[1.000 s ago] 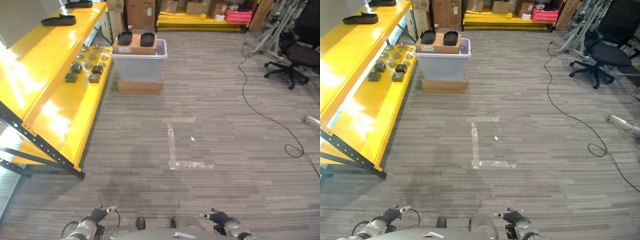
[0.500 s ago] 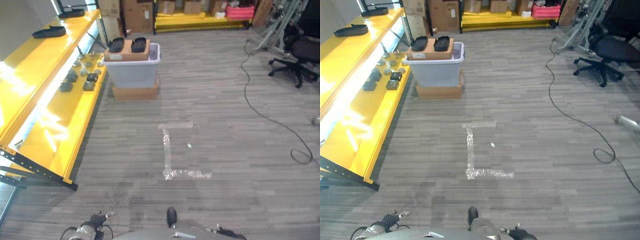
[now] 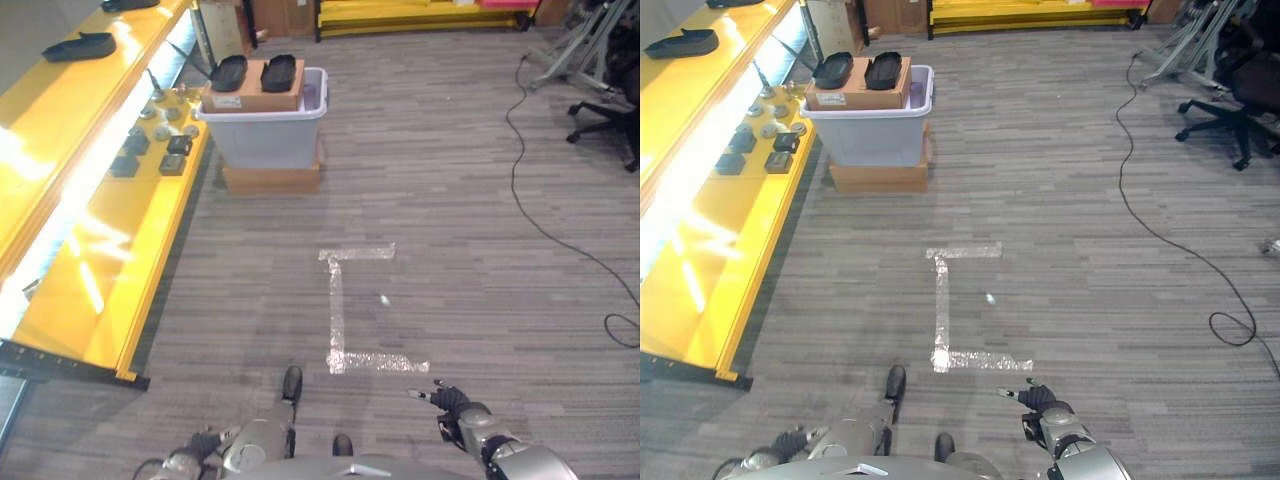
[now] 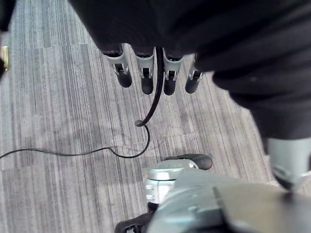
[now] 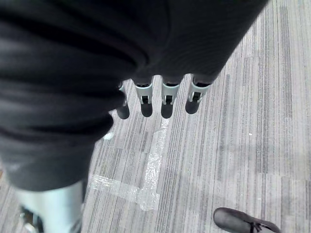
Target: Move parts from the plastic box to the shelf.
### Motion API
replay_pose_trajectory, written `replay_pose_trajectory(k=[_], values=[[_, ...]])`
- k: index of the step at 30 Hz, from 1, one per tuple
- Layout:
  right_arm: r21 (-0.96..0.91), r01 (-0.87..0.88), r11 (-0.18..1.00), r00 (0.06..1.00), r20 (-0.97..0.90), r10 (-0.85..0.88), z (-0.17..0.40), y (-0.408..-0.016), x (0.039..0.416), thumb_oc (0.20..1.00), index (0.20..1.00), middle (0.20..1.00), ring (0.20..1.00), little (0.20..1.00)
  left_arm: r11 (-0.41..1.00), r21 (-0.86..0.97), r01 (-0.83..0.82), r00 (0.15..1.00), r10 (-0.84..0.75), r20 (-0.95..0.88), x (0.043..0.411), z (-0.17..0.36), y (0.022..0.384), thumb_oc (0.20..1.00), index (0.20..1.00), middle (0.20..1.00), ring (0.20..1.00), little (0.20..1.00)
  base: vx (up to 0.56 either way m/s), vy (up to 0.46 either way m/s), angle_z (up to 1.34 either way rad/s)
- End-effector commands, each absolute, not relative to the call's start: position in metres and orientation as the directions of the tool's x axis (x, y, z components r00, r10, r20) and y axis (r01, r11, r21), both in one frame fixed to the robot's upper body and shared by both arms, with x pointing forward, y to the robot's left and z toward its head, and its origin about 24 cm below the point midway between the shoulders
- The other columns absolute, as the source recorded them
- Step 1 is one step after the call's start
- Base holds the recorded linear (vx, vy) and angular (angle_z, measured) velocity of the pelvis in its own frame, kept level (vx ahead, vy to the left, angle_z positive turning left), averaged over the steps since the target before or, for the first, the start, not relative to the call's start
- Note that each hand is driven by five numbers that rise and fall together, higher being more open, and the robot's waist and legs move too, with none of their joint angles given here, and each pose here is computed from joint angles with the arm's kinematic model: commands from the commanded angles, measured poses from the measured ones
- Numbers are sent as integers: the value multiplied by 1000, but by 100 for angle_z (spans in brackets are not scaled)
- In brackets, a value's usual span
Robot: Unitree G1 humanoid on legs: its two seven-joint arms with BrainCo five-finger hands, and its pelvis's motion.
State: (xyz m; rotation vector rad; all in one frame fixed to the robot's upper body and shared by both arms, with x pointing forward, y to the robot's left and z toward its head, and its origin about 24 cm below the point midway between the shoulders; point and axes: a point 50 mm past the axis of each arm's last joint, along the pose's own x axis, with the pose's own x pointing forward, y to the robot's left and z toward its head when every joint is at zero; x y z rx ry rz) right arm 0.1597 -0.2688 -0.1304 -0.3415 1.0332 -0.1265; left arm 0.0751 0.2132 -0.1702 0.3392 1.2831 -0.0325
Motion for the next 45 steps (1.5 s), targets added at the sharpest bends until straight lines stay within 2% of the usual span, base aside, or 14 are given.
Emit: replay_pose_trajectory(k=[1, 6, 9, 10, 11, 13, 18, 20, 22, 23, 29, 36, 40, 45], values=[[-300, -103, 948, 466, -857, -221, -142, -259, 138, 1000, 1000, 1000, 1000, 1000, 925, 266, 272, 280, 189, -941, 80, -167, 229, 1000, 1000, 1000, 1000, 1000, 316, 213, -26], [-264, -113, 958, 438, -879, -191, -148, -248, 128, 1000, 1000, 1000, 1000, 1000, 918, 311, 245, 335, 221, -916, 99, -160, 241, 1000, 1000, 1000, 1000, 1000, 181, 194, -21], [-261, -125, 957, 403, -895, -191, -152, -246, 119, 1000, 1000, 1000, 1000, 1000, 913, 335, 234, 405, 222, -887, 123, -152, 242, 1000, 1000, 1000, 1000, 1000, 256, 62, 19], [-265, -131, 955, 394, -898, -195, -154, -244, 114, 1000, 1000, 1000, 1000, 1000, 905, 359, 228, 479, 216, -851, 147, -144, 240, 1000, 1000, 1000, 1000, 1000, 332, -20, 5], [-266, -131, 955, 394, -898, -196, -154, -244, 114, 1000, 1000, 1000, 1000, 1000, 905, 359, 228, 479, 216, -851, 147, -145, 240, 1000, 1000, 1000, 1000, 1000, 453, -71, 16], [-264, -114, 958, 373, -905, -205, -157, -242, 106, 1000, 1000, 1000, 1000, 1000, 902, 382, 199, 537, 226, -813, 164, -137, 239, 1000, 1000, 1000, 1000, 1000, 397, -129, 30], [-270, -114, 956, 358, -909, -215, -157, -244, 102, 1000, 1000, 1000, 1000, 1000, 908, 353, 223, 498, 205, -842, 152, -145, 230, 1000, 1000, 1000, 1000, 1000, 289, -168, 44], [-278, -93, 956, 370, -901, -226, -155, -248, 105, 1000, 1000, 1000, 1000, 1000, 926, 318, 205, 445, 201, -873, 134, -152, 227, 1000, 1000, 1000, 1000, 1000, 378, -262, 24], [-278, -93, 956, 370, -901, -226, -155, -248, 105, 1000, 1000, 1000, 1000, 1000, 926, 318, 205, 445, 201, -873, 134, -152, 227, 1000, 1000, 1000, 1000, 1000, 182, -128, 7], [-282, -79, 956, 401, -887, -229, -152, -251, 114, 1000, 1000, 1000, 1000, 1000, 936, 300, 186, 415, 202, -887, 124, -156, 225, 1000, 1000, 1000, 1000, 1000, 214, -155, 2], [-354, -84, 932, 445, -850, -283, -139, -274, 132, 1000, 1000, 1000, 1000, 1000, 939, 288, 185, 419, 190, -888, 123, -157, 220, 1000, 1000, 1000, 1000, 1000, 212, -108, 13], [-350, -124, 928, 449, -854, -263, -139, -270, 135, 1000, 1000, 1000, 1000, 1000, 937, 298, 184, 358, 218, -908, 104, -161, 230, 1000, 1000, 1000, 1000, 1000, 309, 30, -12], [-301, -148, 942, 403, -888, -220, -149, -254, 122, 1000, 1000, 1000, 1000, 1000, 930, 297, 219, 313, 221, -924, 92, -163, 235, 1000, 1000, 1000, 1000, 1000, 350, 183, -33], [-269, -164, 949, 390, -901, -188, -154, -241, 117, 1000, 1000, 1000, 1000, 1000, 915, 324, 241, 385, 216, -897, 117, -156, 234, 1000, 1000, 1000, 1000, 1000, 266, 224, 2]])
